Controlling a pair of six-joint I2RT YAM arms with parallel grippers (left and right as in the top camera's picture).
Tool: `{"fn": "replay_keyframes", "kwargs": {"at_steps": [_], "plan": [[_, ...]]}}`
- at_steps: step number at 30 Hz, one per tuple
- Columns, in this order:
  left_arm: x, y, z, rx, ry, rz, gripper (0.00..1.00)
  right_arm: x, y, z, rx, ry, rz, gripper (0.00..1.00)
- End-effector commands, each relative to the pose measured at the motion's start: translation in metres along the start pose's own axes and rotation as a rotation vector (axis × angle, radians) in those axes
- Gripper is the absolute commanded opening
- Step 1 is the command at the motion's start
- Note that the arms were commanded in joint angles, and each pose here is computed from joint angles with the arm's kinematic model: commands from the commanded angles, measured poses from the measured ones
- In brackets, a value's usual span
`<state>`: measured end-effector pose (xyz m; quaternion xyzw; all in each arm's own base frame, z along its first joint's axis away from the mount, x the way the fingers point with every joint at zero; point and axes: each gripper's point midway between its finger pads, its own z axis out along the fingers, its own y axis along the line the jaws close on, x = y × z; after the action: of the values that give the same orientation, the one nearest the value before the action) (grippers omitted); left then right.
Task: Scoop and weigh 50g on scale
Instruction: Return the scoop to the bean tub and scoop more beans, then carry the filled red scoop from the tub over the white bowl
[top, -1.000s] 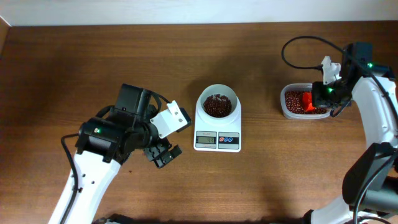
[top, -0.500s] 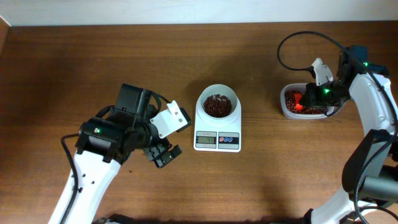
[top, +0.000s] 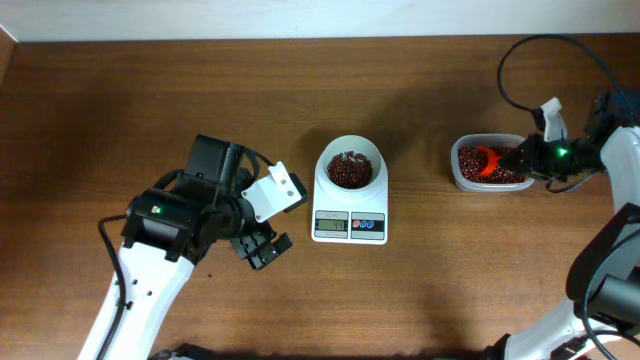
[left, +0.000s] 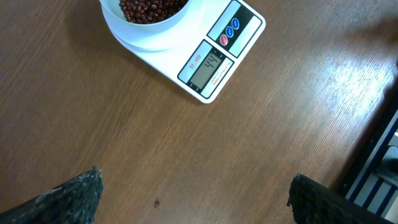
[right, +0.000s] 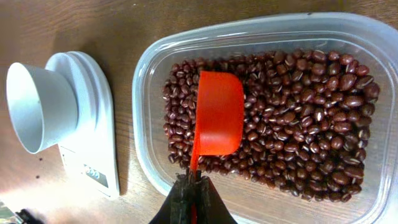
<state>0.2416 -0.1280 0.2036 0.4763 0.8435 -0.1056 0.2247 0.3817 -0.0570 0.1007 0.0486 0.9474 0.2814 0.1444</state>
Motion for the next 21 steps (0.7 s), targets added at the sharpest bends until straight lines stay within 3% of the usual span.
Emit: {"fn": "replay_keyframes", "kwargs": {"at_steps": [1,21], "plan": [[-0.002,0.002,-0.003,-0.012,-0.010,0.016,0.99,0.003,0.001,-0.005,-0.057,-0.004,0.033,0.04],[-0.002,0.003,-0.003,-0.013,-0.008,0.015,0.99,0.002,-0.011,-0.046,-0.238,-0.133,0.165,0.04]]}}
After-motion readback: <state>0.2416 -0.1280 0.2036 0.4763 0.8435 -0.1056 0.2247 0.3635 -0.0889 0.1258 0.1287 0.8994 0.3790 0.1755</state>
